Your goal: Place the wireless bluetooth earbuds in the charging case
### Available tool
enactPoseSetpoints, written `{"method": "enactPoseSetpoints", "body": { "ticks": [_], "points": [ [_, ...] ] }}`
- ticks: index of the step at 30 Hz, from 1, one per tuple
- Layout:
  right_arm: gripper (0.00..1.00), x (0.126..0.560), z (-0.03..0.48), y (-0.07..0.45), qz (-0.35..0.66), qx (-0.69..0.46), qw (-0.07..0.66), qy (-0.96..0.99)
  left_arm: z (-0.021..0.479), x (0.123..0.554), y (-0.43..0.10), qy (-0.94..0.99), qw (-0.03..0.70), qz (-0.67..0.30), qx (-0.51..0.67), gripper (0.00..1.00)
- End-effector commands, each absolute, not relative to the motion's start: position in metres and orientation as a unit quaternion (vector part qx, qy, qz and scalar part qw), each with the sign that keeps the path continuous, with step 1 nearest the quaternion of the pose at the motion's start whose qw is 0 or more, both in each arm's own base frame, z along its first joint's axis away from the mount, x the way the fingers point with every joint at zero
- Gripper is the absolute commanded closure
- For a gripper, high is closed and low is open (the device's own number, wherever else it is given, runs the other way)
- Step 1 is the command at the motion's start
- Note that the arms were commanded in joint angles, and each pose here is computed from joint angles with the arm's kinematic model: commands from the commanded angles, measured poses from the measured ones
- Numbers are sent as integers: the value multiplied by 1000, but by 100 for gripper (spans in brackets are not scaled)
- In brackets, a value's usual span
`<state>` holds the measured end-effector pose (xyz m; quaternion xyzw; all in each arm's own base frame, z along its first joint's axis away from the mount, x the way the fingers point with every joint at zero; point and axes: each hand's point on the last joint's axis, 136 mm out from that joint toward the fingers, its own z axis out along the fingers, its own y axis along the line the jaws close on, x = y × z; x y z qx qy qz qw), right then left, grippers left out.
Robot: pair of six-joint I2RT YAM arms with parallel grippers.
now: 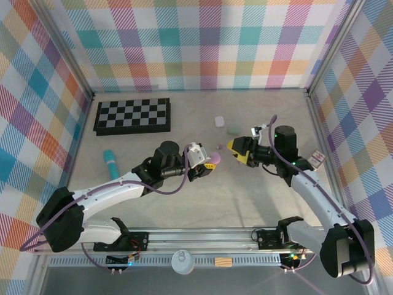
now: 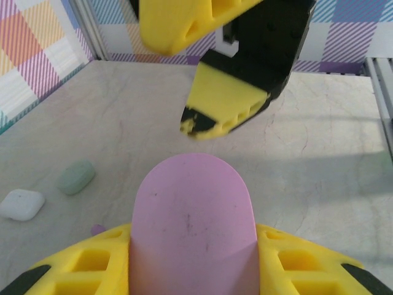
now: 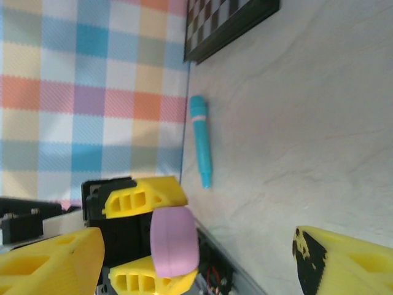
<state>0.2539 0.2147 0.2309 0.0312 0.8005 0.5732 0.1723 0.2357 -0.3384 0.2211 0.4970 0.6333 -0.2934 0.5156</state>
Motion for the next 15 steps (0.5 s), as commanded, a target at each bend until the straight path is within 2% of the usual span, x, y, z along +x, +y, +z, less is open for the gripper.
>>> {"method": "enactPoseSetpoints", "body": {
  "ticks": [1,6,11,13,15],
  "points": [
    [20,249,240,239,602,5,152,784,241,230,-341,611,525,-311,505,70],
    [31,247,236,257,617,-5,128,776,249,234,-339,609,542,-305,492,70],
    [62,246,236,260,622,-6,119,774,247,239,-336,616,545,-295,486,70],
    [71,245,238,260,625,-7,119,772,246,240,-336,617,546,-292,485,70],
    [74,245,240,260,627,-5,120,770,248,242,-337,616,552,-291,481,70]
  ]
}}
